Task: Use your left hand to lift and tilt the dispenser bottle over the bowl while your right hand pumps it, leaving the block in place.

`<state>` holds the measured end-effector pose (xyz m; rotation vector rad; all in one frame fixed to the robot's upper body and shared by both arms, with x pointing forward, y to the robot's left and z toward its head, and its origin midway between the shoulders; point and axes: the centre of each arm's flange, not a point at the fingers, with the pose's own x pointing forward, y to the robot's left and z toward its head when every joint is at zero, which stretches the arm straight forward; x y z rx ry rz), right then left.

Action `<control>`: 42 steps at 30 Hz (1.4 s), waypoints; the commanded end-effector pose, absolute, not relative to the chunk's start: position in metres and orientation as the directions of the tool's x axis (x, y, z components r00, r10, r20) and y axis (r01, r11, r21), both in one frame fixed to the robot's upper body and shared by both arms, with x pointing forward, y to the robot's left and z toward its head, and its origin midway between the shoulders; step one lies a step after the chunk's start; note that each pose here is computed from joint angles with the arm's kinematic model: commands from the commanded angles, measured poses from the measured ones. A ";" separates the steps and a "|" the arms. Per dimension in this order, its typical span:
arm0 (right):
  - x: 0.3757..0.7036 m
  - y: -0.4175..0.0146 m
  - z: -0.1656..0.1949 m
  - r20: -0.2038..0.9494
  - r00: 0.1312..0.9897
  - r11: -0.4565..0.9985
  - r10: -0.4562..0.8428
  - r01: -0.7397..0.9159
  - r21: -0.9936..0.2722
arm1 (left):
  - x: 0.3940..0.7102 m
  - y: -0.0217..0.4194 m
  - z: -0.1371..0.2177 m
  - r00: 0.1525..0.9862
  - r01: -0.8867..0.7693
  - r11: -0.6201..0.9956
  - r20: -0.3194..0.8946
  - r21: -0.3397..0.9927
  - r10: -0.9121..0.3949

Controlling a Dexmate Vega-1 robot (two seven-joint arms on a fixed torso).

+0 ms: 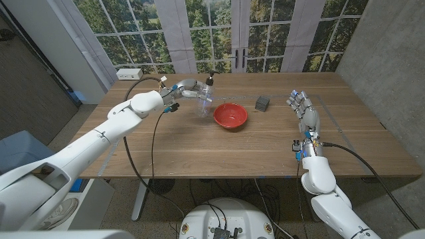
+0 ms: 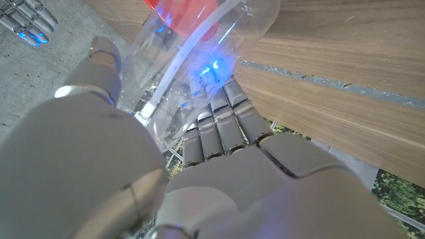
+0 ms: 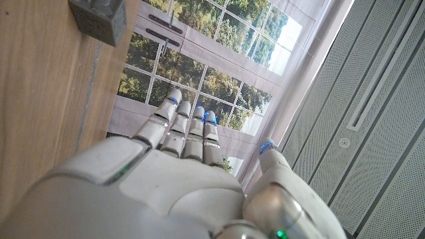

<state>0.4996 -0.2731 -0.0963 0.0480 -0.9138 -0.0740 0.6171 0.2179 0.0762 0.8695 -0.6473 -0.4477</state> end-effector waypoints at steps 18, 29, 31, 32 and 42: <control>0.493 -0.279 -0.106 0.802 0.590 0.995 -0.095 0.040 0.089 | 0.581 0.206 0.115 0.766 -0.043 0.339 0.248 0.940 -0.592; 0.494 -0.277 -0.103 0.804 0.587 0.995 -0.097 0.048 0.085 | 0.579 0.199 0.120 0.792 -0.088 0.232 0.210 0.969 -0.574; 0.494 -0.277 -0.102 0.804 0.586 0.995 -0.099 0.045 0.089 | 0.579 0.197 0.122 0.799 -0.083 0.210 0.191 0.974 -0.570; 0.494 -0.277 -0.102 0.804 0.587 0.995 -0.099 0.048 0.087 | 0.579 0.196 0.121 0.799 -0.093 0.205 0.196 0.974 -0.569; 0.495 -0.278 -0.102 0.793 0.601 0.995 -0.100 0.059 0.081 | 0.575 0.188 0.122 0.819 -0.132 0.121 0.177 0.984 -0.545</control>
